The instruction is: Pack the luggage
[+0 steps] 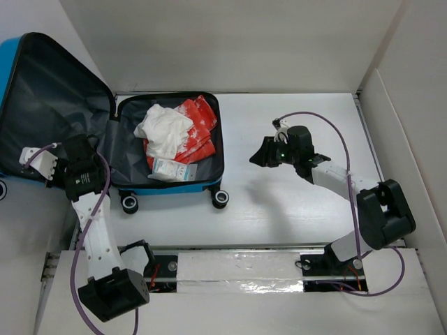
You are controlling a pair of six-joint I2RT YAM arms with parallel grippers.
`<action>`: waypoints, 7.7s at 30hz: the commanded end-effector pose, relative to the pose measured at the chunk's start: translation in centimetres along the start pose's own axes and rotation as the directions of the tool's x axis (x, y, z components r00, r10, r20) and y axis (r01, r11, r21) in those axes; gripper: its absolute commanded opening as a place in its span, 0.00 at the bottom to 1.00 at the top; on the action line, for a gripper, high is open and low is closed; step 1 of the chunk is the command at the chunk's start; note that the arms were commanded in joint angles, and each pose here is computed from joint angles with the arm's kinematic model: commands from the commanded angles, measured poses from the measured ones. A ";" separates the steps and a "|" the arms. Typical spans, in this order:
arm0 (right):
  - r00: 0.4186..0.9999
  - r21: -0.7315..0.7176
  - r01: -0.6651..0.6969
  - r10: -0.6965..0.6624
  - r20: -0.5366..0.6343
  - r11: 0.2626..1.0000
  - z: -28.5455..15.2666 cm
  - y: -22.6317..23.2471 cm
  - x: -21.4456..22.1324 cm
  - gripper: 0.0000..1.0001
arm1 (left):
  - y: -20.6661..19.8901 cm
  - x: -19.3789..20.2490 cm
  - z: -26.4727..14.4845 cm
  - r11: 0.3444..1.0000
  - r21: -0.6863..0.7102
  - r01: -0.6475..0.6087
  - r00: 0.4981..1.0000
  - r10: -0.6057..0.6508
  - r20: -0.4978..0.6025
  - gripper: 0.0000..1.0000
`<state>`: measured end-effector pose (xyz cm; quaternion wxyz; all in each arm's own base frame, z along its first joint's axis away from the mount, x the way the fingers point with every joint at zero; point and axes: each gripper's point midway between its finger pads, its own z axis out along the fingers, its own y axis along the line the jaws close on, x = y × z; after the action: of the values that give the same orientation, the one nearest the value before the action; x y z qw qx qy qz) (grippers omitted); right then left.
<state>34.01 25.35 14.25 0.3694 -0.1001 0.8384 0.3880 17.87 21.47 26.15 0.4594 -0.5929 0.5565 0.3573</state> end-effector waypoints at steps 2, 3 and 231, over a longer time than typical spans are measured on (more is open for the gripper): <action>1.000 -0.010 -0.002 0.003 0.027 1.000 0.3 -0.1 -1.0 0.40 | -5.3 -1.7 -3.4 0.958 0.286 0.035 0.999 -0.032 -0.015 0.00; 1.000 -0.013 -0.005 0.005 0.027 1.000 0.3 -0.1 -1.0 0.40 | -6.4 -2.0 -4.5 0.936 0.348 0.045 0.999 -0.045 -0.008 0.00; 0.821 -0.093 0.519 -0.464 0.333 0.850 1.3 3.6 2.0 0.48 | -8.3 26.7 -26.8 0.162 0.871 0.464 0.708 0.523 -0.474 0.48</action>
<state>30.53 27.42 11.20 0.5197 -0.2716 0.7308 0.3494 25.19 -11.53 6.79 0.4138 -0.2395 0.8317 -0.2822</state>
